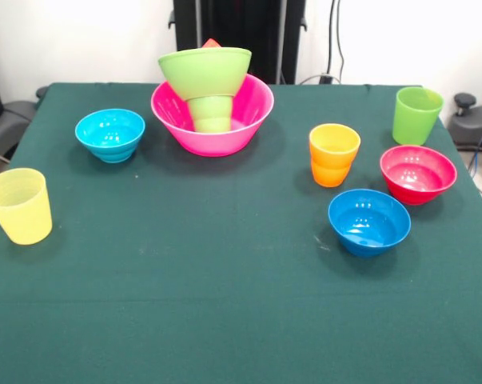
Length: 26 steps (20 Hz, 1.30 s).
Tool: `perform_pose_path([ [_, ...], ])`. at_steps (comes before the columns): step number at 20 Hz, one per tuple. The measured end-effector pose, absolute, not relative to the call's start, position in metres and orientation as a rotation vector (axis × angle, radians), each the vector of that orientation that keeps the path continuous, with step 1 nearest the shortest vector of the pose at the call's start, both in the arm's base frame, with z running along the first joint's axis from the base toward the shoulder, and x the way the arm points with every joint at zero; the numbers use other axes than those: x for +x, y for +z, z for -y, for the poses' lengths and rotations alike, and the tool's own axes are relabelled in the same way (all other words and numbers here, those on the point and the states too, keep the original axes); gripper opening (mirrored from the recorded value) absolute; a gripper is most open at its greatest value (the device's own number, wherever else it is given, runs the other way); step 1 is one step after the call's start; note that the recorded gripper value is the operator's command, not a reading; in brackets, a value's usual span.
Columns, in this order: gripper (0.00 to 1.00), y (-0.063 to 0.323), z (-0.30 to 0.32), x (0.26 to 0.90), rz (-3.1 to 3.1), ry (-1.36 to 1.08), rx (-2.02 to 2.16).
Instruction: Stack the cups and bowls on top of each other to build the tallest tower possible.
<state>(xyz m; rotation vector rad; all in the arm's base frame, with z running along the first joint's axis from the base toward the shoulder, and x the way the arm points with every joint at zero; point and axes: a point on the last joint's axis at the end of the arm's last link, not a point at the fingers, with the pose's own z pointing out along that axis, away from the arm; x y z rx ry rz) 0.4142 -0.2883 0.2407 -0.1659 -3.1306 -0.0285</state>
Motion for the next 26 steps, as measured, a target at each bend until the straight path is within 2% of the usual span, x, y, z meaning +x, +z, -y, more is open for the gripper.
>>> perform_pose_path([
  [16,1.00,0.220,0.234,0.375,3.090,-0.043,0.011],
  [26,1.00,0.213,0.234,0.357,3.129,-0.050,-0.016],
])
